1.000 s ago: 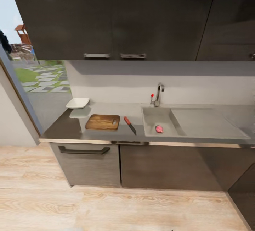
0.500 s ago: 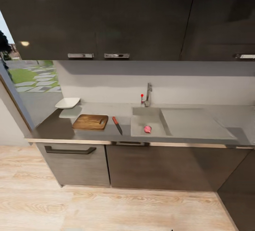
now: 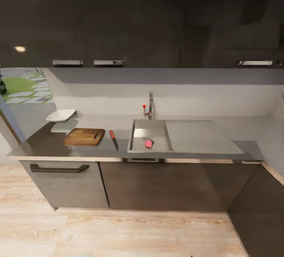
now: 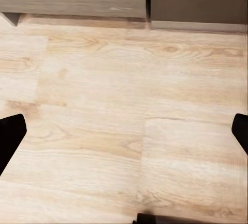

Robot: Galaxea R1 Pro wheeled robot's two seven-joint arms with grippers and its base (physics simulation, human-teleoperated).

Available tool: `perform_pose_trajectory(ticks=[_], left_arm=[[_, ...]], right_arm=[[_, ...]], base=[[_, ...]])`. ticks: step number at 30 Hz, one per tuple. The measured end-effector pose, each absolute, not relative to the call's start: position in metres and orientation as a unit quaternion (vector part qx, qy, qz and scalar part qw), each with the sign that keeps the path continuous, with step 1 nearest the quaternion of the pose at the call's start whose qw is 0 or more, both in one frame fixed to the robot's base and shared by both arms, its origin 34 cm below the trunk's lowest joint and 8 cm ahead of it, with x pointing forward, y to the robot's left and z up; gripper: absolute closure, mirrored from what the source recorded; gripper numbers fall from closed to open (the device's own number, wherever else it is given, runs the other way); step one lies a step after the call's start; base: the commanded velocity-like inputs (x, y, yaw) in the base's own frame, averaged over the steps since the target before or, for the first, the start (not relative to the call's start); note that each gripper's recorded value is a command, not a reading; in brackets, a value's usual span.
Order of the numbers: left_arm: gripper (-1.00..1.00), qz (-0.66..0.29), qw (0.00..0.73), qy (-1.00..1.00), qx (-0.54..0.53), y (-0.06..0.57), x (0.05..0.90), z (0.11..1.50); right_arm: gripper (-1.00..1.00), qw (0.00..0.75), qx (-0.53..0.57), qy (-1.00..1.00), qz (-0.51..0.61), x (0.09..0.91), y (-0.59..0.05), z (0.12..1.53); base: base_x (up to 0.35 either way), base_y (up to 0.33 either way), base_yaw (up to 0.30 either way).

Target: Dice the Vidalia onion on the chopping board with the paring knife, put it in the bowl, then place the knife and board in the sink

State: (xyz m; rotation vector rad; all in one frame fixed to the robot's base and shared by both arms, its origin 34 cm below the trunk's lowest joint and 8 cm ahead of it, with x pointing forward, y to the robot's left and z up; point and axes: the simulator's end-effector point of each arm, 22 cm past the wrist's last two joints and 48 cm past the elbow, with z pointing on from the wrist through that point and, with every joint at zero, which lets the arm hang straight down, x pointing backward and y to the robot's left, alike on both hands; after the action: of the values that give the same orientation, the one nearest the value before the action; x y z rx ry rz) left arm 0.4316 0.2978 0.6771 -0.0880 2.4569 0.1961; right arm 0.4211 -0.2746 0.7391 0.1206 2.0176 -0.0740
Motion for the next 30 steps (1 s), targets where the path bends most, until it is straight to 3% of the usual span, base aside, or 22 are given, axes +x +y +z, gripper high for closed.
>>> perform_pose_trajectory(ticks=[15,30], left_arm=[[-1.00,0.076,0.332,0.940,-0.034,0.2986,0.4318,0.6773],[-1.00,0.076,0.334,0.939,-0.034,0.2991,0.4331,0.6787]], right_arm=[[-1.00,0.531,0.051,0.846,-0.031,0.4210,-0.2743,0.7391],[-1.00,0.532,0.050,0.844,-0.031,0.4222,-0.2745,0.7404]], base=[[0.000,-0.022,-0.004],[0.000,0.000,-0.180]])
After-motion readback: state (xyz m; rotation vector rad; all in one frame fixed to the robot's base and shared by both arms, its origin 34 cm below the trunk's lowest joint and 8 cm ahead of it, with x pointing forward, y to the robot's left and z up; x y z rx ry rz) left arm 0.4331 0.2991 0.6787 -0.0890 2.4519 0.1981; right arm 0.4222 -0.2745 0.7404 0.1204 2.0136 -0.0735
